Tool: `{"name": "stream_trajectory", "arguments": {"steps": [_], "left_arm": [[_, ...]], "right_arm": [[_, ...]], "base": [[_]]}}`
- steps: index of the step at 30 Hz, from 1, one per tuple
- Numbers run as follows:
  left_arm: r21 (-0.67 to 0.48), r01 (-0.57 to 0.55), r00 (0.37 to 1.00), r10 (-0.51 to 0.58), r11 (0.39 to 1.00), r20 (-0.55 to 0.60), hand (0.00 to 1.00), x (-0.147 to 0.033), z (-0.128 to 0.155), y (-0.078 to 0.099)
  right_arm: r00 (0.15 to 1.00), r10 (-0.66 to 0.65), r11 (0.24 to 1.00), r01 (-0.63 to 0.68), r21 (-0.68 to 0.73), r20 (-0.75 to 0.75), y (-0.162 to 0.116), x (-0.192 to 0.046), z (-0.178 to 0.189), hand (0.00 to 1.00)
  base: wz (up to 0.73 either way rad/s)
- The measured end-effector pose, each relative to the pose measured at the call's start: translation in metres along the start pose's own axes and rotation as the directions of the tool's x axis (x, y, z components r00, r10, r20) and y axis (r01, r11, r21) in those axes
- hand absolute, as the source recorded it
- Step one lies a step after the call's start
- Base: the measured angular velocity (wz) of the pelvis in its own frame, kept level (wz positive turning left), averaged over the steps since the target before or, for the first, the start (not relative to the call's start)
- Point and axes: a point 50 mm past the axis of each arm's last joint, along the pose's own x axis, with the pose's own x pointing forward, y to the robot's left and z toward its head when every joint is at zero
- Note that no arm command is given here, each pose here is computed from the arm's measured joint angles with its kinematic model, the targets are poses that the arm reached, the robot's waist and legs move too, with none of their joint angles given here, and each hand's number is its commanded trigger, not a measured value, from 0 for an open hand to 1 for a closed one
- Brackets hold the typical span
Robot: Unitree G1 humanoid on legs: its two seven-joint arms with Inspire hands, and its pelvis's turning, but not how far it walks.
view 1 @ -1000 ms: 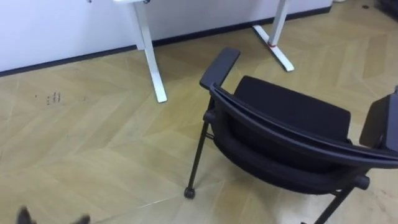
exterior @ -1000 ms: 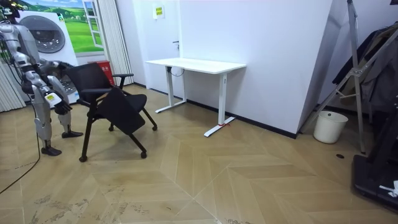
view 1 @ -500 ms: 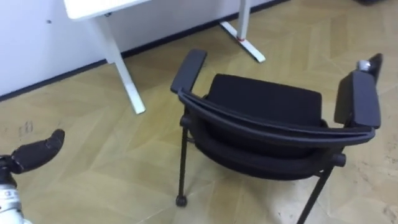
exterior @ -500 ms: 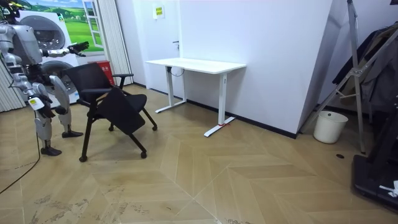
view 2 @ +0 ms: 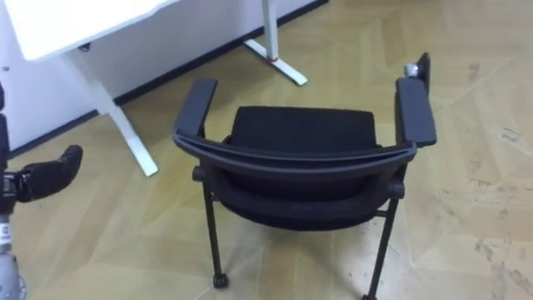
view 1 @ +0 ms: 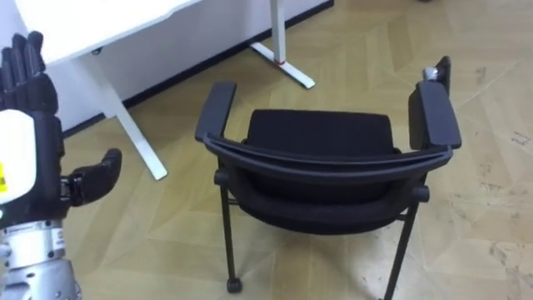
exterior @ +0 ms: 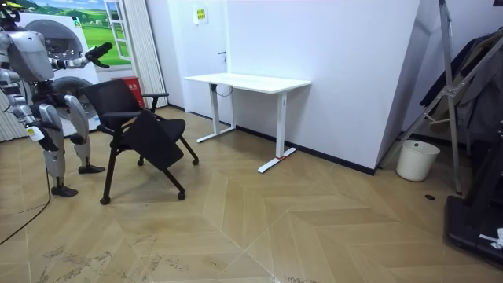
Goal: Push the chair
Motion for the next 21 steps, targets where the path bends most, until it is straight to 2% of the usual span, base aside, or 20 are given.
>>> {"name": "stream_trajectory", "arguments": {"steps": [8, 13, 21], "left_arm": [[0.075, 0.114, 0.982, -0.124, 0.991, 0.145, 0.0, -0.005, 0.02, -0.018], [0.063, 0.166, 0.97, -0.174, 0.984, 0.172, 0.0, -0.008, 0.026, -0.026], [0.119, 0.231, 0.946, -0.251, 0.966, 0.203, 0.0, -0.011, 0.028, -0.031]], "right_arm": [[1.0, 0.016, 1.0, -0.016, -0.002, 0.015, 0.002, 0.001, 0.006, 0.0], [0.999, 0.025, 1.0, -0.025, 0.012, 0.02, 0.003, 0.001, 0.007, 0.0], [0.999, 0.032, 0.999, -0.032, 0.007, 0.039, 0.004, 0.002, 0.011, 0.0]], "base": [[-0.06], [-0.03], [-0.03]]}}
